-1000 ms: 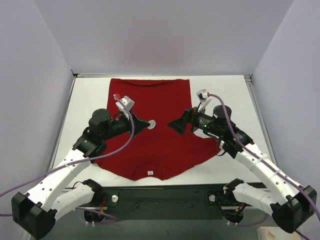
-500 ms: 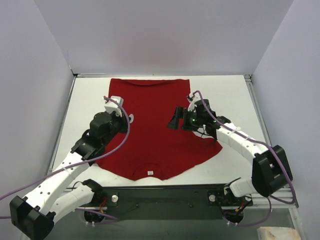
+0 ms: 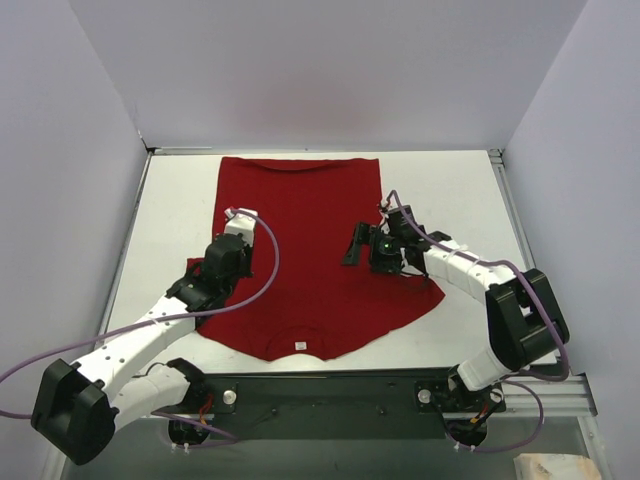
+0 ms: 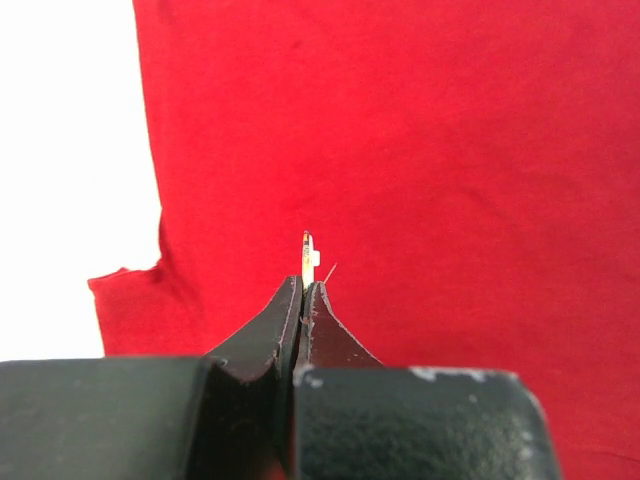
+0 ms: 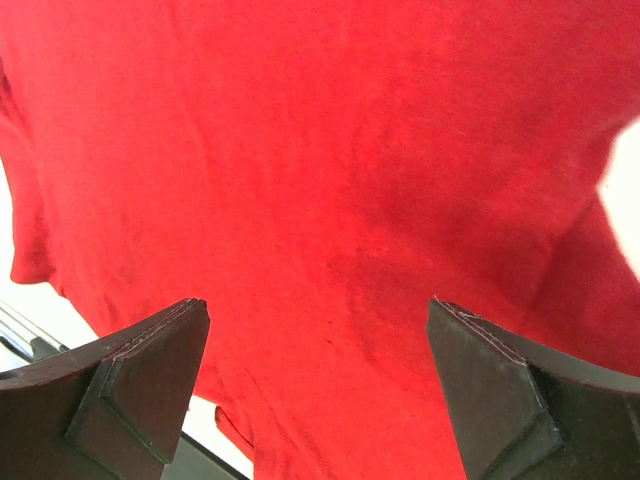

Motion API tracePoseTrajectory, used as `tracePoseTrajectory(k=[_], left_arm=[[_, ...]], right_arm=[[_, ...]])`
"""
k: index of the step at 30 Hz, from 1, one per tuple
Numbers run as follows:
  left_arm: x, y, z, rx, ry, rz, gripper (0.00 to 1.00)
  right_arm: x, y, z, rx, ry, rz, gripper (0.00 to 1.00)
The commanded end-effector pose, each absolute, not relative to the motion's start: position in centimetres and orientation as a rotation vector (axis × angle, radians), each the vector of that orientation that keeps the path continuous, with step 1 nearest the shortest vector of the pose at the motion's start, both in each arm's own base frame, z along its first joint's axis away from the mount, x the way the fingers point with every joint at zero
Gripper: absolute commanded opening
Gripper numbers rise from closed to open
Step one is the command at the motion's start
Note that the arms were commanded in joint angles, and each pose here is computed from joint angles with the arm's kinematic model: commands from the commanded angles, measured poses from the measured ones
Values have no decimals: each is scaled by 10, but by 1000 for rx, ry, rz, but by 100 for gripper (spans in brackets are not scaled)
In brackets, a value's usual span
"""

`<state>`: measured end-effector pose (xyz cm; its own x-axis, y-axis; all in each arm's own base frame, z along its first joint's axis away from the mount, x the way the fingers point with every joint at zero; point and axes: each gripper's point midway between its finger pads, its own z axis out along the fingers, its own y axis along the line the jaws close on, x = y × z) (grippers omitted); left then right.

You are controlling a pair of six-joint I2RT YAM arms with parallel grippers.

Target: Pin the brooch onto the clothing

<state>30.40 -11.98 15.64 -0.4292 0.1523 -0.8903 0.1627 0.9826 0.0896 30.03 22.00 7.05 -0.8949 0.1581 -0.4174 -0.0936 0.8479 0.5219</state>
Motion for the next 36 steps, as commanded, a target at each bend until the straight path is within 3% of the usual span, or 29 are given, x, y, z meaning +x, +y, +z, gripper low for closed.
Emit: tracePoseTrajectory(k=[1,20,36], left_arm=[[314,-107,169,213,1917,91,0],[304,-146,120,842,1842,257,0],[298,-114,92,737,1962,550,0]], right_arm=[[298,206,83,86,2537,739,96],[299,195,111,71,2456,788,96],[302,186,119,80,2422,789,96]])
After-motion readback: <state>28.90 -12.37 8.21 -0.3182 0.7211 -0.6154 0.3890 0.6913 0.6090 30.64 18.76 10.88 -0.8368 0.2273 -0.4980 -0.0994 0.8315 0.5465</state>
